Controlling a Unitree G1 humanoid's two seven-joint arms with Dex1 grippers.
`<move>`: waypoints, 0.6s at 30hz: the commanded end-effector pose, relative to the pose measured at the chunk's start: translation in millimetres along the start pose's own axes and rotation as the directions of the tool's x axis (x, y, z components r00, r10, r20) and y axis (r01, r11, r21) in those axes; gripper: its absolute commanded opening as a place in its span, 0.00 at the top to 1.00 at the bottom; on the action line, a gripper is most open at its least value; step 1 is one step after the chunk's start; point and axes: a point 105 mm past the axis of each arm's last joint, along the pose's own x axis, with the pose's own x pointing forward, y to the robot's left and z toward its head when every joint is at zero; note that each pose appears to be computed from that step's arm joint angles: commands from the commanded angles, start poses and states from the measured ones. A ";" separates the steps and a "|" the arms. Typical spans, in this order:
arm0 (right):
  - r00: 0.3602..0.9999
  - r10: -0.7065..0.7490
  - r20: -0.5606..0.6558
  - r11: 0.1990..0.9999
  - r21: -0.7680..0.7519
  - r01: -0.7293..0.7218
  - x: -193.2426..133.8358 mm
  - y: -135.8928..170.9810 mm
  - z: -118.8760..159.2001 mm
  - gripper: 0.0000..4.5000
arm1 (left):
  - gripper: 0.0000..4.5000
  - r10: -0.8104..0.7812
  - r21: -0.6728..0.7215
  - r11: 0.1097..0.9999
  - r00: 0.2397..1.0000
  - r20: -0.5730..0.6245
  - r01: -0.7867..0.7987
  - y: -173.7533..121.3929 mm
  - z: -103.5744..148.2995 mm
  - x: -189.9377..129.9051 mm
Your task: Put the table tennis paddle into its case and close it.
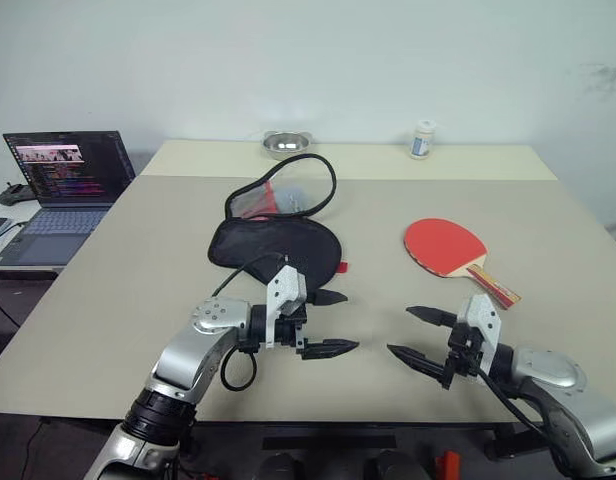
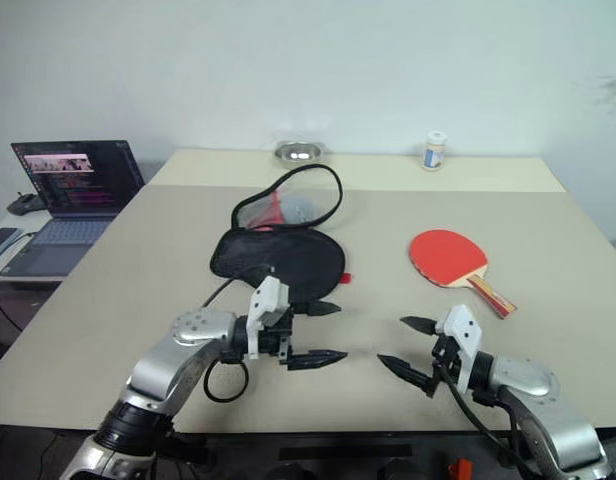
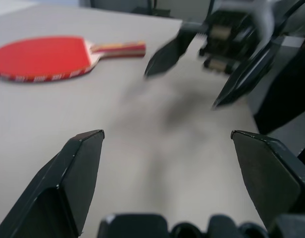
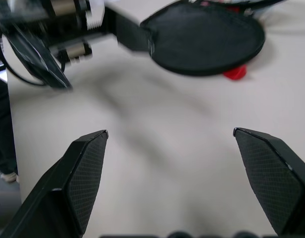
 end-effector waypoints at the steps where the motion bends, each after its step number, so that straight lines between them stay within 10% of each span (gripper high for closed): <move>1: 1.000 -0.020 0.010 0.999 -0.039 0.020 -9.8 -3.1 14.1 0.01 | 0.00 0.044 0.059 0.997 0.998 0.051 -0.047 13.8 12.6 0.4; 8: 0.997 -0.068 0.036 0.994 -0.088 0.071 -15.5 -17.5 36.9 0.01 | 0.00 0.151 0.143 0.976 0.983 0.105 -0.165 49.3 35.2 -12.2; 18: 0.994 0.008 0.105 0.991 -0.135 0.007 1.9 -7.2 79.8 0.01 | 0.00 0.225 0.195 0.960 0.968 -0.113 -0.200 95.0 8.6 -66.8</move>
